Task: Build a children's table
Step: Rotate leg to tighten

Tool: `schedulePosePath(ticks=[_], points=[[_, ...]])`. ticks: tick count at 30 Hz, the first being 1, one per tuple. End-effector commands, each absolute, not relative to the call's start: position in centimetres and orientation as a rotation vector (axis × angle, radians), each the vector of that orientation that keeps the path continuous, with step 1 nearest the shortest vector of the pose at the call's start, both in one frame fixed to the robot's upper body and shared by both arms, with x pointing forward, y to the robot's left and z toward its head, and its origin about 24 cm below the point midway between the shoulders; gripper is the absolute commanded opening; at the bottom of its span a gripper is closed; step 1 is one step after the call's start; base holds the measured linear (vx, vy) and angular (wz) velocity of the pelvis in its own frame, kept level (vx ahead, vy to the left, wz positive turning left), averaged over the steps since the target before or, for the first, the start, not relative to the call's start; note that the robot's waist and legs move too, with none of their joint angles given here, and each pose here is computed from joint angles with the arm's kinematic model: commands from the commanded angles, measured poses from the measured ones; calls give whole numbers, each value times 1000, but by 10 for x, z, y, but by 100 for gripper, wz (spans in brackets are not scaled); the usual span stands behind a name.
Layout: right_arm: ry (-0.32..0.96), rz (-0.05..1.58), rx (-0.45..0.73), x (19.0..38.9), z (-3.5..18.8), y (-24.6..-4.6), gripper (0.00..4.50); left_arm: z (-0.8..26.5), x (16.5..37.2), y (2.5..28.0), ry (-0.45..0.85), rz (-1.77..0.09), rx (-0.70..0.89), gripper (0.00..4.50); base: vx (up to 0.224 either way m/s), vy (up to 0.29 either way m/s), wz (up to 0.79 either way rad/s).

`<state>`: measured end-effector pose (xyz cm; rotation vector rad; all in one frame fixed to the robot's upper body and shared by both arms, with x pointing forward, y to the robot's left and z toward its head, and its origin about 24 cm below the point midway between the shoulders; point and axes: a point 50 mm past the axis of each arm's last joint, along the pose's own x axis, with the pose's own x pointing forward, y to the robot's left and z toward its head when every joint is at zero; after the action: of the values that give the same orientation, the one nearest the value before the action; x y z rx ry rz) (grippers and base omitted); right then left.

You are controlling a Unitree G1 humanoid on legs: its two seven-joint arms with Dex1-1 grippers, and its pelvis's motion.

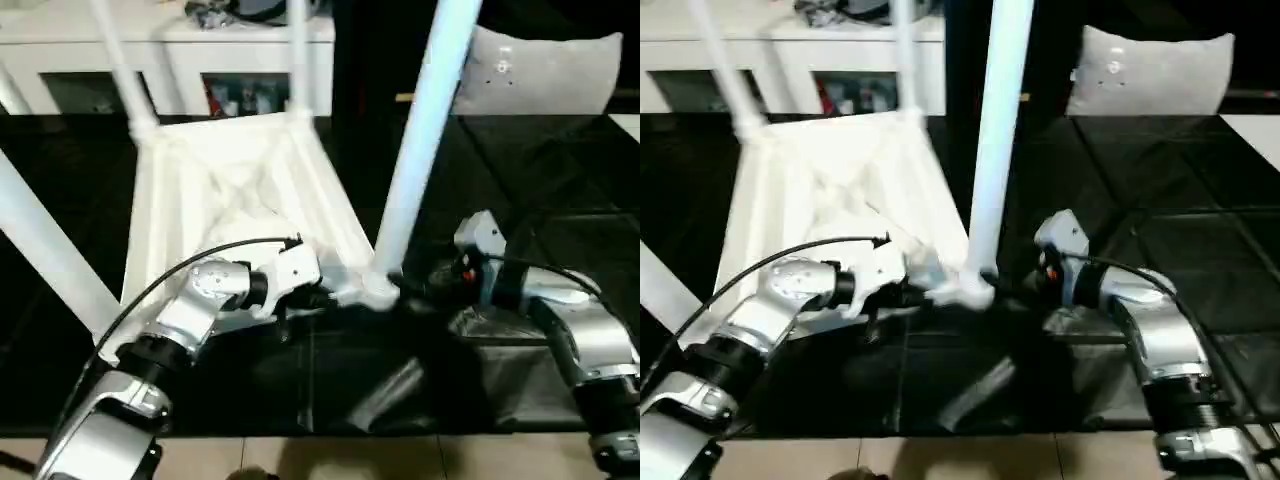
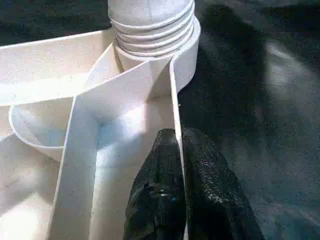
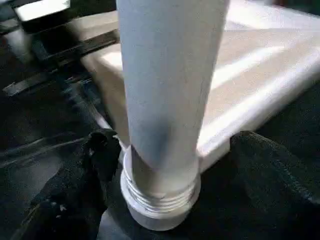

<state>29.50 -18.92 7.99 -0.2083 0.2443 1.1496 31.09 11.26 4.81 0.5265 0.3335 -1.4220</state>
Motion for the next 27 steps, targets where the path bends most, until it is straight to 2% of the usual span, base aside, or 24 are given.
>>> schedulePosePath(ticks=[1, 2, 6, 9, 12, 19, 23, 25, 26, 27], points=[[265, 1300, -211, 289, 83, -187, 376, 43, 298, 108, 383, -1607, 589, 0, 0, 0, 0], [270, 1322, -207, 288, 82, -186, 347, 43, 297, 109, 388, -1623, 595, 0, 0, 0, 0], [276, 1369, -188, 288, 82, -184, 328, 43, 293, 109, 402, -1691, 621, 0, 0, 0, 0], [287, 1436, -155, 283, 82, -179, 294, 44, 292, 110, 410, -1724, 631, 0, 0, 0, 0], [289, 1453, -149, 282, 81, -179, 277, 44, 292, 110, 409, -1728, 631, 0, 0, 0, 0], [323, 1497, -99, 277, 75, -178, 208, 45, 293, 110, 411, -1748, 621, 0, 0, 0, 0], [301, 1497, -15, 274, 74, -169, 195, 48, 293, 105, 395, -1715, 502, 0, 0, 0, 0], [299, 1493, -10, 273, 74, -168, 194, 49, 294, 104, 392, -1702, 488, 0, 0, 0, 0], [336, 1387, 2, 277, 69, -161, 194, 50, 298, 100, 400, -1620, 459, 0, 0, 0, 0], [339, 1376, 2, 277, 69, -160, 194, 50, 299, 100, 400, -1614, 456, 0, 0, 0, 0]])
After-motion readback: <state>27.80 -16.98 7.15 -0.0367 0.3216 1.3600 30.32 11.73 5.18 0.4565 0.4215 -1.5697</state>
